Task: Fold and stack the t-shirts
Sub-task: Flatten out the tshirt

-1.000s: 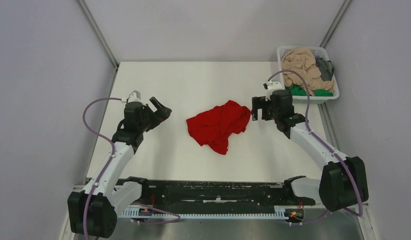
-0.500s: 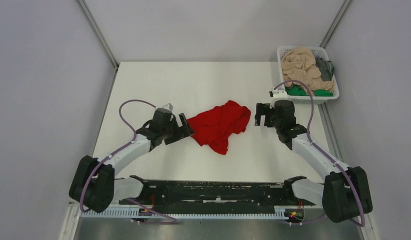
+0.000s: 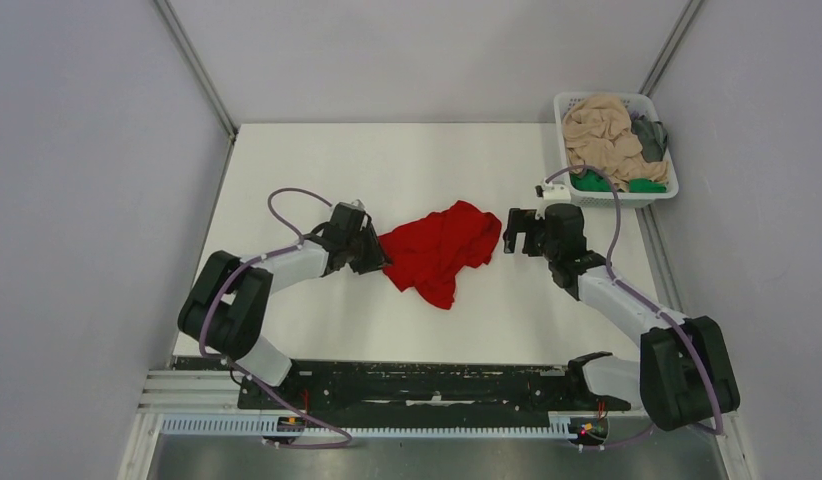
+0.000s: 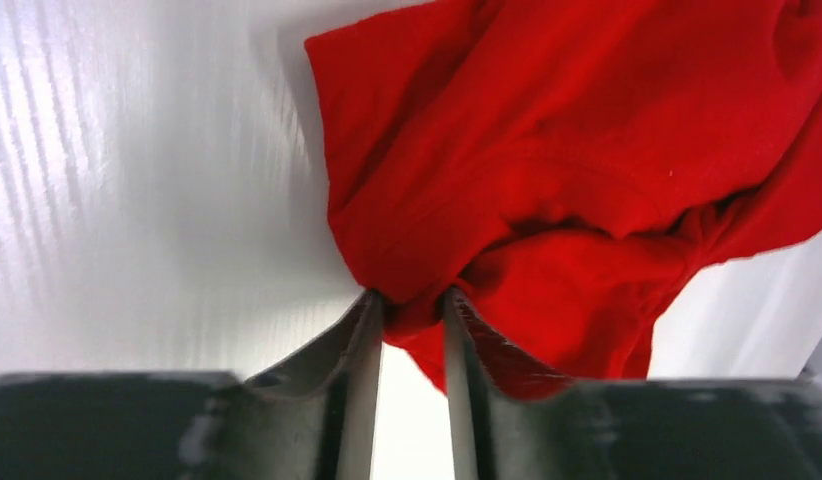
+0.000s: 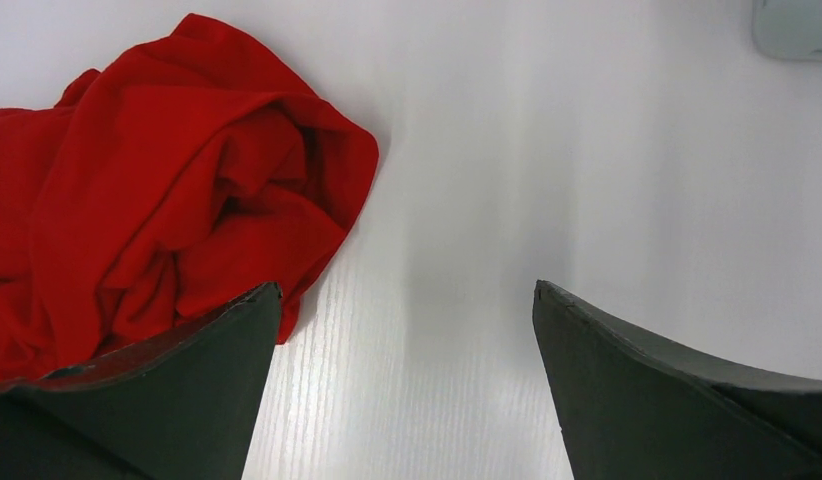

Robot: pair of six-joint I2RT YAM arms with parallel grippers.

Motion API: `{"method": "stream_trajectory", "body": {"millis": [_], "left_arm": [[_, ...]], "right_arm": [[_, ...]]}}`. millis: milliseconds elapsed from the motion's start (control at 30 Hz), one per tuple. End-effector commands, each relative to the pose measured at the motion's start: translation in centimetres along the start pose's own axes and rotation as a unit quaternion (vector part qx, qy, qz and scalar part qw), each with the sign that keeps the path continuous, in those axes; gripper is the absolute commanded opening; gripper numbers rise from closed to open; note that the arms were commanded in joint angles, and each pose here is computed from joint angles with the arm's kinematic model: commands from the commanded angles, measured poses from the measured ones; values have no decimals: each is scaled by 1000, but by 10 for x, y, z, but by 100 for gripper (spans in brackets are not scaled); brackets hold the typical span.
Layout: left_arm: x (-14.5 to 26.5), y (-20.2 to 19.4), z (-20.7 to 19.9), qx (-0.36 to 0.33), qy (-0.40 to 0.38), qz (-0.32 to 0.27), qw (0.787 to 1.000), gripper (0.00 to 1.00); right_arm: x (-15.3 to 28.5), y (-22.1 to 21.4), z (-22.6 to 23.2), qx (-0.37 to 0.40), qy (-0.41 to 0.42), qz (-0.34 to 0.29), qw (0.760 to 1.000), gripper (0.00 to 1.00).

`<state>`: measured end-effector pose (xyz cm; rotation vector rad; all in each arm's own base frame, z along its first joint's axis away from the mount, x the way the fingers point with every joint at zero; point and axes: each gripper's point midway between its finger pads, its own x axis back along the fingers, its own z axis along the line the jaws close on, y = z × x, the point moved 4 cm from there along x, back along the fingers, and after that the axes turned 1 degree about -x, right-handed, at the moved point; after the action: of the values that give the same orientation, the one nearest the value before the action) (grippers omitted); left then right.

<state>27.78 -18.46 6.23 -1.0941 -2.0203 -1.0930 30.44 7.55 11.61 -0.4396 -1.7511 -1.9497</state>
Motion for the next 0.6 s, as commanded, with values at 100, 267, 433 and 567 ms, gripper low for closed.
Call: {"method": "stream_trajectory", "body": {"millis": [100,267,433,567], "left_arm": [[-11,23,-16,-6,-2,-22,1000,2],[-1,29,-19,-16,-6,-40,999,2],[9,35,-20,-26,1,-55,998,2],[19,45,-24,-32,6,-76,997,2]], "right_arm": [[-30,6,14,-32,35,0,999,91],[-60,1,27,-32,70,31,997,76],[-90,-4,35,-35,89,55,994,58],[-105,-10,45,-33,119,73,990,24]]}}
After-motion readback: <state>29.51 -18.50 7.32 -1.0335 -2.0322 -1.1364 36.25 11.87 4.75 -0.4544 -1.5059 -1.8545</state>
